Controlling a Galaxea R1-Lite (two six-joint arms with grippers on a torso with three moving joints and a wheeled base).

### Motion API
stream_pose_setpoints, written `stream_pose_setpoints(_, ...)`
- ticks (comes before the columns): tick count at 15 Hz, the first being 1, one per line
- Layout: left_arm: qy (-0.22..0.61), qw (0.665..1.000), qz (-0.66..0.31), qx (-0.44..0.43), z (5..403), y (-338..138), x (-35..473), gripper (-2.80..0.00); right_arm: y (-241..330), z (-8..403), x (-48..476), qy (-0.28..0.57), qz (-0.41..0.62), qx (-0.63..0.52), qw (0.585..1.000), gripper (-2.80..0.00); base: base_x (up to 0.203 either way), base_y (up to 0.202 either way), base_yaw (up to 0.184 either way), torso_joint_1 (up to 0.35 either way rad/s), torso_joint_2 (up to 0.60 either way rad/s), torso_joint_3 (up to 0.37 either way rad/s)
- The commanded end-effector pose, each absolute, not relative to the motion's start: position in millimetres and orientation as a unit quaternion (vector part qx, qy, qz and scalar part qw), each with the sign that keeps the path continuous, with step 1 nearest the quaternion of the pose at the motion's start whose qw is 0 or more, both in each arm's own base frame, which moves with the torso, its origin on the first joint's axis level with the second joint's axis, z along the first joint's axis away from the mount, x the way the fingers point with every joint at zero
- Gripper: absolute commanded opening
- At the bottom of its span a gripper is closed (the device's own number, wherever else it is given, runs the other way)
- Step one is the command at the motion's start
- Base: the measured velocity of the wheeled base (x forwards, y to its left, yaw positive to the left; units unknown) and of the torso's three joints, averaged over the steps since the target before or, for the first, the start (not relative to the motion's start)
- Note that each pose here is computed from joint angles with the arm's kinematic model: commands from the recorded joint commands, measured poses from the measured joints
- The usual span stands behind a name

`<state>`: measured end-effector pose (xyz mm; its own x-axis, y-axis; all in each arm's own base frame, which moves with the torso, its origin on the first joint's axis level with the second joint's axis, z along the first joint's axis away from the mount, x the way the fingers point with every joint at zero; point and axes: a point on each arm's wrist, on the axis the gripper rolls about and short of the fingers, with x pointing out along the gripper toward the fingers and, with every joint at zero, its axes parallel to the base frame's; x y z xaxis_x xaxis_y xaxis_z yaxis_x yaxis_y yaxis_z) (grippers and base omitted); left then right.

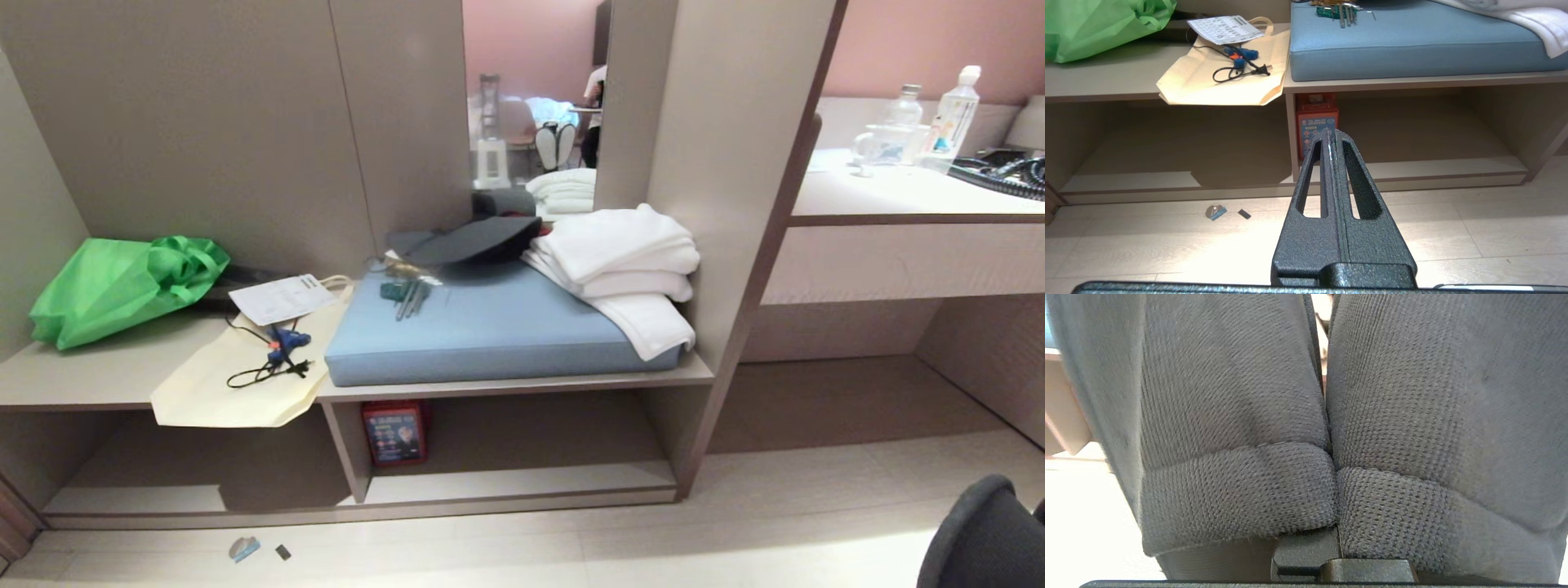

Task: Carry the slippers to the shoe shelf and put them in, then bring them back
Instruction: Place the slippers into the shoe cabinet

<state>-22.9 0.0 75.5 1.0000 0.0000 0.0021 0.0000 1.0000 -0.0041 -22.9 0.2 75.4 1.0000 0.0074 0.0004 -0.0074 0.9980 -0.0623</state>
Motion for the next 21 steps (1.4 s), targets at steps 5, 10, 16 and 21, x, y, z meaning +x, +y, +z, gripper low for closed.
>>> stream_pose_setpoints(5,-0.001,1.000,0.000,-0.002,75.6,0.0,-22.8,-2.80,0.1,75.3,-22.9,0.000,0.005,-0.031,0.999,-2.80,0.000,0.000,0.000,0.003,0.00,-0.137)
stream_pose_setpoints(10,-0.001,1.000,0.000,-0.002,75.6,0.0,-22.8,-2.80,0.1,75.3,-22.9,0.000,0.005,-0.031,0.999,-2.80,0.000,0.000,0.000,0.000,0.00,-0.198)
stream_pose_setpoints(16,-0.001,1.000,0.000,-0.002,75.6,0.0,-22.8,-2.80,0.2,75.3,-22.9,0.000,0.004,-0.031,0.999,-2.80,0.000,0.000,0.000,0.004,0.00,-0.199)
stream_pose_setpoints(21,-0.002,1.000,0.000,-0.002,75.6,0.0,-22.9,-2.80,0.1,75.3,-22.9,0.000,0.004,-0.031,0.999,-2.80,0.000,0.000,0.000,0.004,0.00,-0.197)
